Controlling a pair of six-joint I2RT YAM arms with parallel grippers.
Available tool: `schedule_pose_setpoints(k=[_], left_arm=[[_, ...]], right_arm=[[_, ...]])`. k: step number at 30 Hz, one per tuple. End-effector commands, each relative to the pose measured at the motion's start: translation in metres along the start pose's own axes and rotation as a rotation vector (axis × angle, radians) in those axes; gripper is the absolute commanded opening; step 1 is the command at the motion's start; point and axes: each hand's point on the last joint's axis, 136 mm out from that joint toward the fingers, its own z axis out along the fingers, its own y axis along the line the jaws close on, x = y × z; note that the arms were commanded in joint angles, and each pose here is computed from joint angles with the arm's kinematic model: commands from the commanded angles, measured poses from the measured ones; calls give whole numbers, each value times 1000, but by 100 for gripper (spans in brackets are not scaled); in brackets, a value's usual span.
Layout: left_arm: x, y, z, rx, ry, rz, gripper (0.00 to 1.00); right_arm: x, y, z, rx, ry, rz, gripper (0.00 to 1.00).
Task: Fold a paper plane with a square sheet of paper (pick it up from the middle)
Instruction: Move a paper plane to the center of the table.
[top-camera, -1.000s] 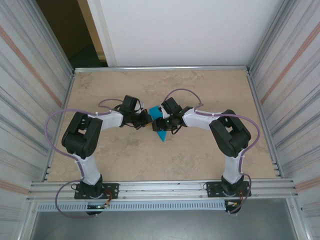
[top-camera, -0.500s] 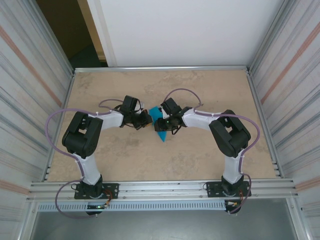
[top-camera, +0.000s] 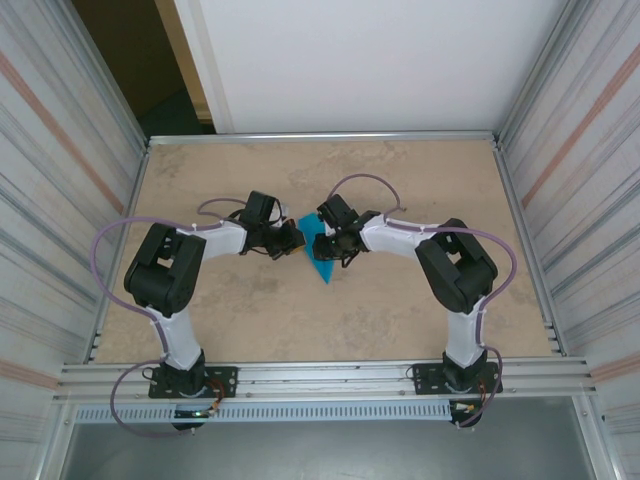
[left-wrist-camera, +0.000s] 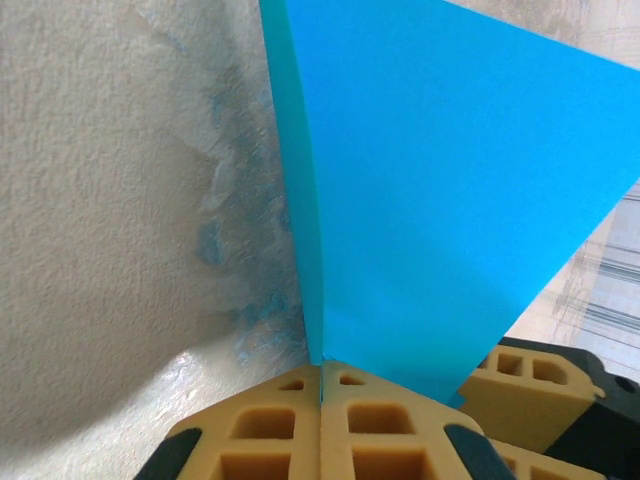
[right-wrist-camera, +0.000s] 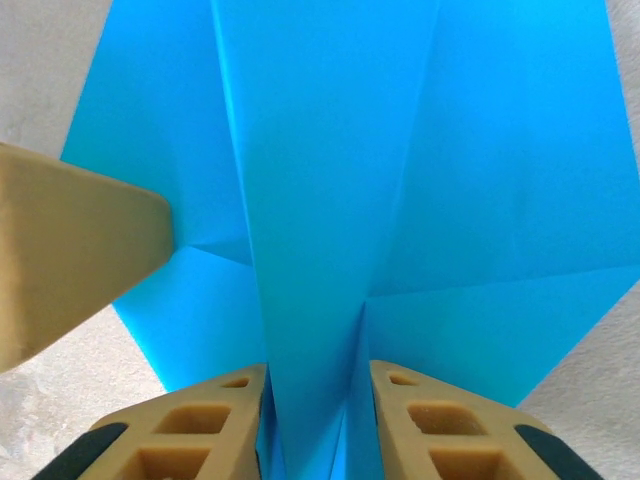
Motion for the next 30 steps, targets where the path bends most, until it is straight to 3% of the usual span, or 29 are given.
schedule_pose_setpoints(k=[1,6,12,17,25,30], left_arm=[[-2,-1,0,13,4,-3,6],[-4,-5,-2,19,-4,1,9],[-13,-10,-19,24,-40,4,19],[-33,1,-59,-19,-142,-7,42],[-43,39,-119,-269,-270,22,76],[-46,39,-150,-363,-338,91,87]], right_arm=[[1,-2,4,33,17,20,27],[4,1,7,27,33,18,25],[-2,-1,1,46,14,23,13],[-23,-19,-14,104,-60,57,10],[-57,-65,-11,223,-79,130,7],[-71,-84,-6,280,-60,137,9]])
